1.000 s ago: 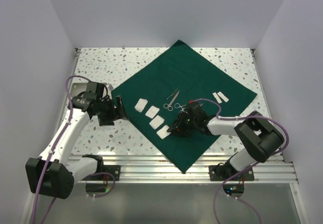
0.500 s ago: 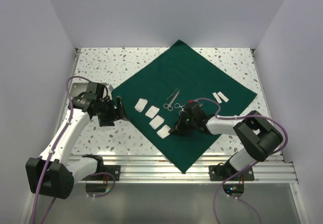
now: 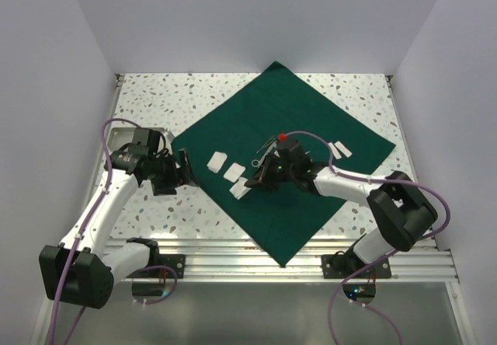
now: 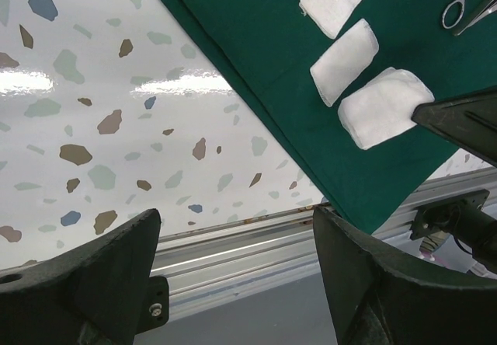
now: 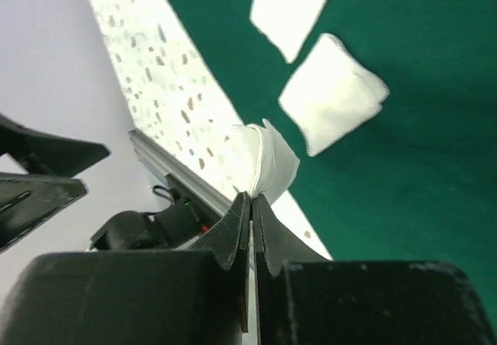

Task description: Prepare the surgical pack

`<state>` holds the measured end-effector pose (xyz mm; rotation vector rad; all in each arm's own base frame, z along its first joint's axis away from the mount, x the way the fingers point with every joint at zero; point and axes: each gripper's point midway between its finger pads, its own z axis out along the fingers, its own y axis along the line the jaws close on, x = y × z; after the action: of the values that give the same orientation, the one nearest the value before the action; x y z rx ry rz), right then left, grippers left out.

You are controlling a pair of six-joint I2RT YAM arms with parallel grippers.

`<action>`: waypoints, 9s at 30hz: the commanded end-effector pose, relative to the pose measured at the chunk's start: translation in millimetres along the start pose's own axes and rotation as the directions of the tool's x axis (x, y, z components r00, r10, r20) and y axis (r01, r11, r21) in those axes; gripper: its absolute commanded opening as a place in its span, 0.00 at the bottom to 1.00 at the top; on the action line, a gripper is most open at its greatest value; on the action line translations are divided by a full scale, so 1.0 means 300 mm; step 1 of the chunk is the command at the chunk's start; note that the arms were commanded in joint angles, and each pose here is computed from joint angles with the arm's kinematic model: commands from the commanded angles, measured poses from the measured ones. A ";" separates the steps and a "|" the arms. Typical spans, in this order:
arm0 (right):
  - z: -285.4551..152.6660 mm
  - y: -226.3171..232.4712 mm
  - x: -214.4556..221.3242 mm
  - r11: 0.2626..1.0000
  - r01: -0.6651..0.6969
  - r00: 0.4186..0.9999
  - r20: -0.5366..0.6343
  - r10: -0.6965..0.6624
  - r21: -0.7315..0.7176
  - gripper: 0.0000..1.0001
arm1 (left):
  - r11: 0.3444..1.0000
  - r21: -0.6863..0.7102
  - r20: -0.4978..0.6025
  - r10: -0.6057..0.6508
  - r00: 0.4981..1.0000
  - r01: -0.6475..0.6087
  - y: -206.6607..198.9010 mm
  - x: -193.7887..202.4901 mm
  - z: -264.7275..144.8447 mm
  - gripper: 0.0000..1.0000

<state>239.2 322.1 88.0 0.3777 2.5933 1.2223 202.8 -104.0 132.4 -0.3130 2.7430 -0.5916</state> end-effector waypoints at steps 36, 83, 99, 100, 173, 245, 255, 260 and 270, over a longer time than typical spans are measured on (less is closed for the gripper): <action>0.191 0.089 -0.093 0.992 -0.045 0.999 0.009 0.046 -0.121 0.00 | 0.999 0.013 0.037 0.035 0.999 -0.035 -0.024 -0.032 -0.026 0.83; 0.134 -0.118 -0.081 0.997 -0.046 0.999 0.019 0.045 0.055 0.00 | 1.000 0.026 0.026 0.012 1.000 -0.013 -0.023 -0.025 0.001 0.83; 0.154 -0.171 -0.078 0.995 -0.041 0.999 -0.004 0.041 0.092 0.00 | 1.000 0.026 0.023 0.004 1.000 -0.004 -0.025 -0.028 0.008 0.83; 0.155 -0.169 -0.075 0.995 -0.038 0.999 -0.010 0.039 0.089 0.00 | 1.000 0.025 0.023 0.002 1.000 -0.003 -0.024 -0.029 0.009 0.83; 0.213 -0.191 -0.058 0.647 0.750 0.625 -0.468 -0.625 0.138 0.31 | 0.994 0.079 0.037 -0.075 0.997 0.072 -0.019 0.072 -0.022 0.83; -0.352 0.201 0.003 0.789 0.613 0.743 -0.315 -0.591 -0.033 0.62 | 0.638 0.628 0.220 0.405 0.888 -0.446 -0.452 0.077 -0.098 0.00; -0.444 0.001 -0.027 0.828 0.551 0.806 -0.327 -0.494 0.106 0.64 | 0.969 -0.095 0.398 0.246 0.884 -0.227 0.043 -0.494 -0.017 0.00; -0.436 0.009 0.020 0.857 0.515 0.816 -0.324 -0.478 0.033 0.64 | 0.961 -0.232 0.449 0.241 0.860 -0.148 0.219 -0.714 -0.049 0.00; -0.455 -0.002 0.008 0.829 0.557 0.792 -0.334 -0.510 0.053 0.64 | 0.940 -0.146 0.420 0.340 0.841 -0.308 0.335 -0.874 0.070 0.00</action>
<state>191.2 224.1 156.9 -0.5136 2.8128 0.9129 414.7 54.5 132.2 -0.1654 2.3675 -0.2371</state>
